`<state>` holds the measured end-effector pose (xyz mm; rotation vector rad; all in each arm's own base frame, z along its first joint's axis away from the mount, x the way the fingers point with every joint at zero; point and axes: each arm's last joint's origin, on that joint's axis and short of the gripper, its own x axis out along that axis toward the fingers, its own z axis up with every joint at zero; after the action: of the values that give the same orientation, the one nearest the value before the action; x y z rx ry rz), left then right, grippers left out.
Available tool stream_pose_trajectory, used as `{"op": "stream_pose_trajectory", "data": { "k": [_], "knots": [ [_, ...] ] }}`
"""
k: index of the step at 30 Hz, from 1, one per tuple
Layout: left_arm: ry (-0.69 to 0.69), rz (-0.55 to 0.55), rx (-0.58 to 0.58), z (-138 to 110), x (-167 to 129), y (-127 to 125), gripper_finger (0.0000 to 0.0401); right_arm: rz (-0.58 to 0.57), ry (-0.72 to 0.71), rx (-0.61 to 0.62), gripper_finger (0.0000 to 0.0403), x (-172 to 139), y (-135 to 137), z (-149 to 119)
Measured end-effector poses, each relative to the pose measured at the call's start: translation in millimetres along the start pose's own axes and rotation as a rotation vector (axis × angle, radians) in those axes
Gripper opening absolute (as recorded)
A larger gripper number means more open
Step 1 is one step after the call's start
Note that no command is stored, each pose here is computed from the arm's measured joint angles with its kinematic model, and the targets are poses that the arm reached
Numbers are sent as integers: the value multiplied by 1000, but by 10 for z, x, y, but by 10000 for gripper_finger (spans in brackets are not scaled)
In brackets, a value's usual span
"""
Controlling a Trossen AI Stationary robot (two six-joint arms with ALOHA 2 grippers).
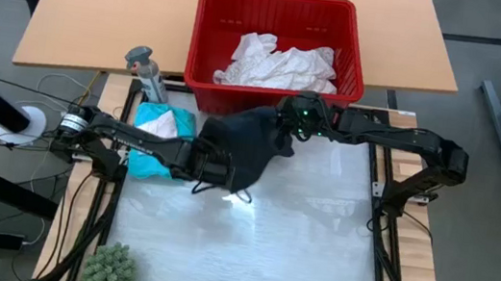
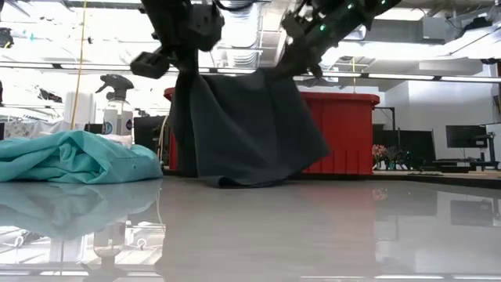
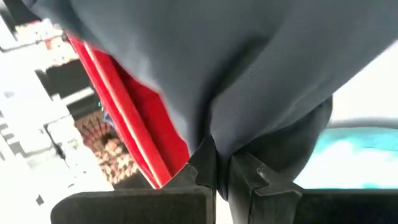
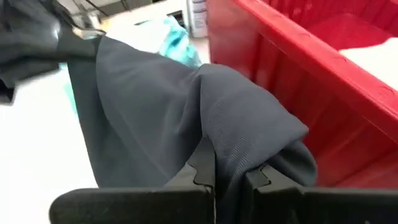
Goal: Fold laundry
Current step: Fold the black shorts
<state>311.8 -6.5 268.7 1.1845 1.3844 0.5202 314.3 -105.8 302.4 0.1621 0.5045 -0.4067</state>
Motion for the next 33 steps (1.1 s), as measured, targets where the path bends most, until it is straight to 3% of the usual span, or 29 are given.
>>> {"op": "stream_pose_trajectory", "data": {
  "k": [5,11,14,18,22,26,30,33],
  "knots": [
    [15,81,-34,-105,62,238,0,-19,-81,-3,42,93,-26,-65],
    [-55,164,-68,-245,-51,538,0,-4,-252,-84,42,111,65,-111],
    [-116,172,-144,-235,-114,585,0,10,-275,-88,42,98,110,-130],
    [-186,84,-192,-83,-161,400,0,-9,-219,-103,42,148,228,-388],
    [-172,30,-143,220,-141,51,0,-6,-196,-90,42,185,325,-772],
    [-171,44,-90,521,-183,-300,0,3,-199,-31,42,159,443,-1087],
    [-186,112,-47,639,-386,-549,0,9,-219,-34,42,16,629,-1145],
    [-213,148,-21,603,-545,-562,0,23,-278,-72,42,-138,712,-1034]
  ]
}}
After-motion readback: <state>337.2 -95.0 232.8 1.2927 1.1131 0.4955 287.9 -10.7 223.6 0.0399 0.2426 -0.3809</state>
